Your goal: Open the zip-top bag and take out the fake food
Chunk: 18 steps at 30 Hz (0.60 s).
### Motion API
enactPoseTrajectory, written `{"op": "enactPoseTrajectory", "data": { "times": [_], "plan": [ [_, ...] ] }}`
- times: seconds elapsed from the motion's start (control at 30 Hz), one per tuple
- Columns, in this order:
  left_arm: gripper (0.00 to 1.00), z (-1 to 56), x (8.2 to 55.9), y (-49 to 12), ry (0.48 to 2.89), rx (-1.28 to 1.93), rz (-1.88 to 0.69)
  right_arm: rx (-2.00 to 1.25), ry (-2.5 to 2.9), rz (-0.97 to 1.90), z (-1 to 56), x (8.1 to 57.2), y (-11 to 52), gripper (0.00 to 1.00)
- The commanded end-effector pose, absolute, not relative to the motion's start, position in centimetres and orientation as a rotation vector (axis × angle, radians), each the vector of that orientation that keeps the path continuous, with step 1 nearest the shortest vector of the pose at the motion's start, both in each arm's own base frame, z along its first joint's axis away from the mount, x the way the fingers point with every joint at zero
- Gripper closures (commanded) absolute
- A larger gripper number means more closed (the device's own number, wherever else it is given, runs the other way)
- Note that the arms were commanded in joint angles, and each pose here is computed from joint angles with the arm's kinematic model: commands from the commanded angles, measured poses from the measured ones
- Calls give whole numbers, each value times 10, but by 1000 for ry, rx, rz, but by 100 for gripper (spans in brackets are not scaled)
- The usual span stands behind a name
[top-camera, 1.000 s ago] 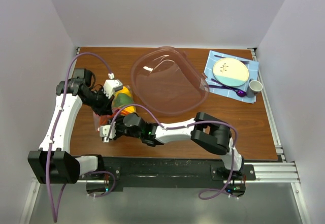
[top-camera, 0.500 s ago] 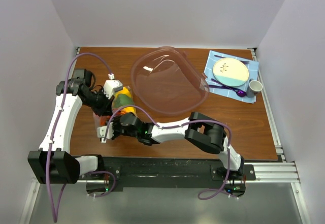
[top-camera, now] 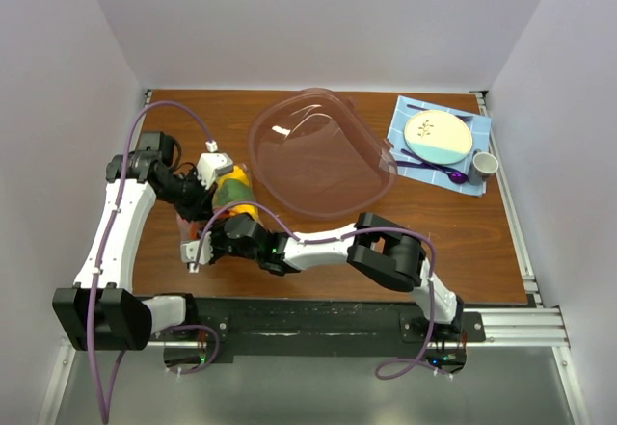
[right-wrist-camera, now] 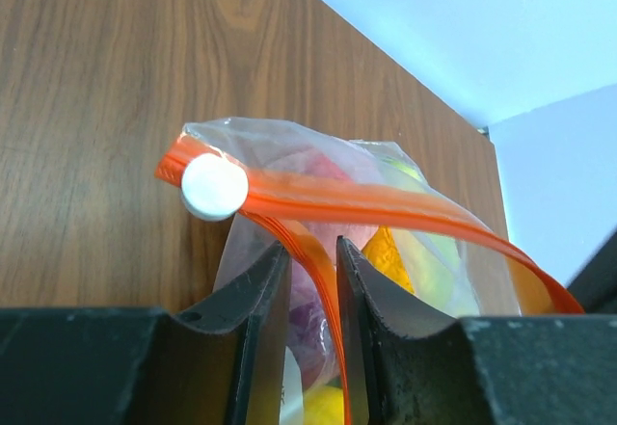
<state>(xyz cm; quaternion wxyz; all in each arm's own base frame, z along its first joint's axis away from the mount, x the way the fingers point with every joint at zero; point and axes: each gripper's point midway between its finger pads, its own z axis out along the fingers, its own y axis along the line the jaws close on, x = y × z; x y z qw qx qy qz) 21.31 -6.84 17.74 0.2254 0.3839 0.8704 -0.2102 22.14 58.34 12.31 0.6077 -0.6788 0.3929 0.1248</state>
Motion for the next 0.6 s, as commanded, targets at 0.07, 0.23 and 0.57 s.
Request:
{"op": "enactPoseTrajectory", "data": {
  "times": [0.07,0.23,0.57],
  "plan": [
    [100,185,206,-74,2354,1080,-601,-1554,880,287,139,227,595,78],
    [100,185,208,-72,2354,1073,-585,-1563,915,304,142,224,590,100],
    [100,171,228,-71,2369,1014,-558,-1529,1038,415,164,178,546,100]
  ]
}}
